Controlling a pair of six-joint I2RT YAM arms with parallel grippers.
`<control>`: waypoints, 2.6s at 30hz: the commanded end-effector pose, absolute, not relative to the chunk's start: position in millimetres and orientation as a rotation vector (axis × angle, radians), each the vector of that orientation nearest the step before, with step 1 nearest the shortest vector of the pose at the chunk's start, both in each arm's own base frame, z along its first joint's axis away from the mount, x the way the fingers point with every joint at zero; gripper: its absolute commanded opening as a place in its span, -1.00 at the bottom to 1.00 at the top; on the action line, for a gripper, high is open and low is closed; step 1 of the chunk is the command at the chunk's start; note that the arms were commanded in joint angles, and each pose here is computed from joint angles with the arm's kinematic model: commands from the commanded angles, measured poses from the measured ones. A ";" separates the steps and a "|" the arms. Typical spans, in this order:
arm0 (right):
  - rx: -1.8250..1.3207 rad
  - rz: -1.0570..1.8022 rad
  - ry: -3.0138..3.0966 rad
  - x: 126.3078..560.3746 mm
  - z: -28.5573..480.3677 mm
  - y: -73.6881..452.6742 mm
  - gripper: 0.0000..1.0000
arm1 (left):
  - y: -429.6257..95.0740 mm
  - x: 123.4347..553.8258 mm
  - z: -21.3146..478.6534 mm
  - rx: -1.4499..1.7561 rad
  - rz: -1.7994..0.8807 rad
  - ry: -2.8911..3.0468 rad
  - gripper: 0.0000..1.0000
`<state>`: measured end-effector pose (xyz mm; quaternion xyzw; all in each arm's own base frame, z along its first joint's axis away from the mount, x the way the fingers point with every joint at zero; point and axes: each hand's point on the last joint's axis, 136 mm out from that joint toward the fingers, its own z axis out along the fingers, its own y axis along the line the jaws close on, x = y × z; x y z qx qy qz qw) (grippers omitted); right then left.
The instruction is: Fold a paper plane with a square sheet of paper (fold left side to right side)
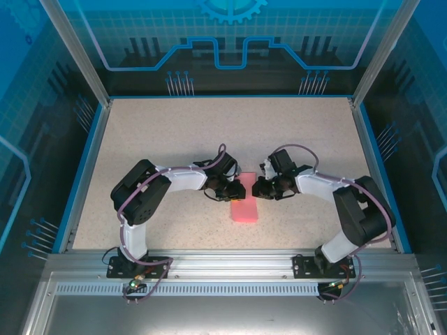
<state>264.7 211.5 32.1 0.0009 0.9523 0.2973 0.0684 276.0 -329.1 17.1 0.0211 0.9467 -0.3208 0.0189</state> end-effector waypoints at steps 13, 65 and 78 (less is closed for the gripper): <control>0.118 0.697 3.102 237.5 -14.3 196.4 -0.78 | -332.2 280.5 50.7 0.119 -1.034 2.870 -0.47; 0.138 0.625 3.168 233.3 -23.1 190.3 -0.80 | -300.6 161.2 5.5 0.261 -1.040 3.059 -0.50; 0.130 0.635 3.175 232.1 -24.1 191.8 -0.81 | -304.8 147.2 20.5 0.301 -1.077 3.017 -0.49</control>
